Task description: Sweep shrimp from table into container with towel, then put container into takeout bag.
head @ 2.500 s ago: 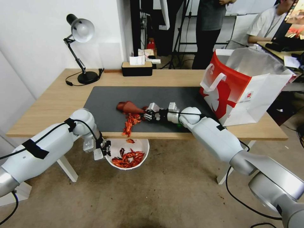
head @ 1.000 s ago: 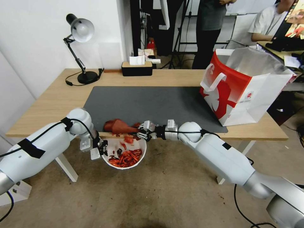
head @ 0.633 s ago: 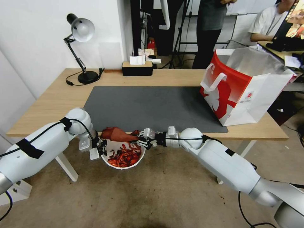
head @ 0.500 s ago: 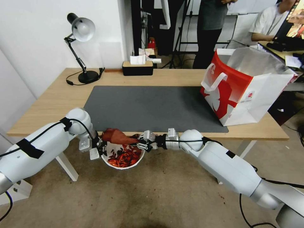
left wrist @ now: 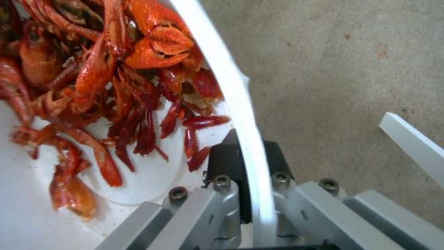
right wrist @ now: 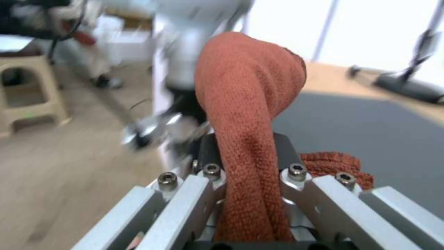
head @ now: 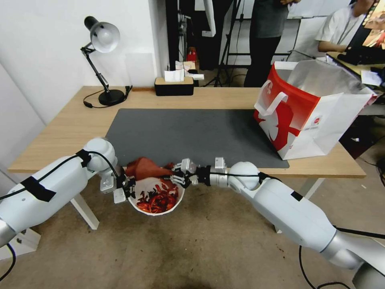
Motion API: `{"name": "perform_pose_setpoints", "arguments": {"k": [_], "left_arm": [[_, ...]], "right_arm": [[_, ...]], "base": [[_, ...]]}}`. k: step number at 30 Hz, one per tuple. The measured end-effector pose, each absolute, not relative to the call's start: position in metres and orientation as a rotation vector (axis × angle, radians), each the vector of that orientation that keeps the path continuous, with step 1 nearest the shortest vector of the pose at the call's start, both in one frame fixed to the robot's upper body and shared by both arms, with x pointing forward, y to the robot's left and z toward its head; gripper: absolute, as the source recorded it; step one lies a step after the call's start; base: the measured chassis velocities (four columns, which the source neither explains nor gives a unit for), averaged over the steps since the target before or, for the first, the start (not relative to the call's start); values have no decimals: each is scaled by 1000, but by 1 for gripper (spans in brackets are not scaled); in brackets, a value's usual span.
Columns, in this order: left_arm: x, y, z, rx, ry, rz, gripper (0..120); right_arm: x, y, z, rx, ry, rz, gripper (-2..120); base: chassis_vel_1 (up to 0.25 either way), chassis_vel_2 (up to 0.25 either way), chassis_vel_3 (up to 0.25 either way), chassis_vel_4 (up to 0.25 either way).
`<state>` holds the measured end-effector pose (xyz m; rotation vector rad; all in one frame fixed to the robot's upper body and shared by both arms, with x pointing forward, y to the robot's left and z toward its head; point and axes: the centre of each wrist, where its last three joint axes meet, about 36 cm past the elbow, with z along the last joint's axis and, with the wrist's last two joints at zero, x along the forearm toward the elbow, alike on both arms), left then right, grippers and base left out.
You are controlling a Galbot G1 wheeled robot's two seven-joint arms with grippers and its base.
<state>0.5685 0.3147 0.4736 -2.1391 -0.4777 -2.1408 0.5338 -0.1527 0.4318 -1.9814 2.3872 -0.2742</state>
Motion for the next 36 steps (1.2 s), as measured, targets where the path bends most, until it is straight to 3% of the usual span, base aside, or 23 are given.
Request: {"name": "perform_pose_setpoints", "arguments": {"k": [5,14,18,27,29,31,35,36], "left_arm": [[567,313,473,-2145,-474,-2142,0],[563,312,471,-2153,-472,-2140,0],[562,312,470,-2155,-473,-2140,0],[559,311,467,-2160,-468,-2136,0],[559,311,467,-2160,-468,-2136,0],[559,312,468,-2157,-468,-2138,0],[559,313,469,-2156,-468,-2138,0],[559,313,469,-2156,-468,-2138,0]], "right_arm": [[532,-155,453,-1742,2525,-234,6],[518,-150,475,-421,3258,-229,6],[517,-155,472,-226,3335,-222,6],[510,-156,478,-169,3440,-249,39],[510,-156,478,-168,3439,-253,41],[510,-156,479,-151,3432,-263,56],[511,-158,479,-136,3432,-267,62],[510,-159,479,-123,3433,-273,70]], "base": [[0,0,0,0],[0,0,0,0],[0,0,0,0],[0,0,0,0],[0,0,0,0],[0,0,0,0],[0,0,0,0],[0,0,0,0]]}}
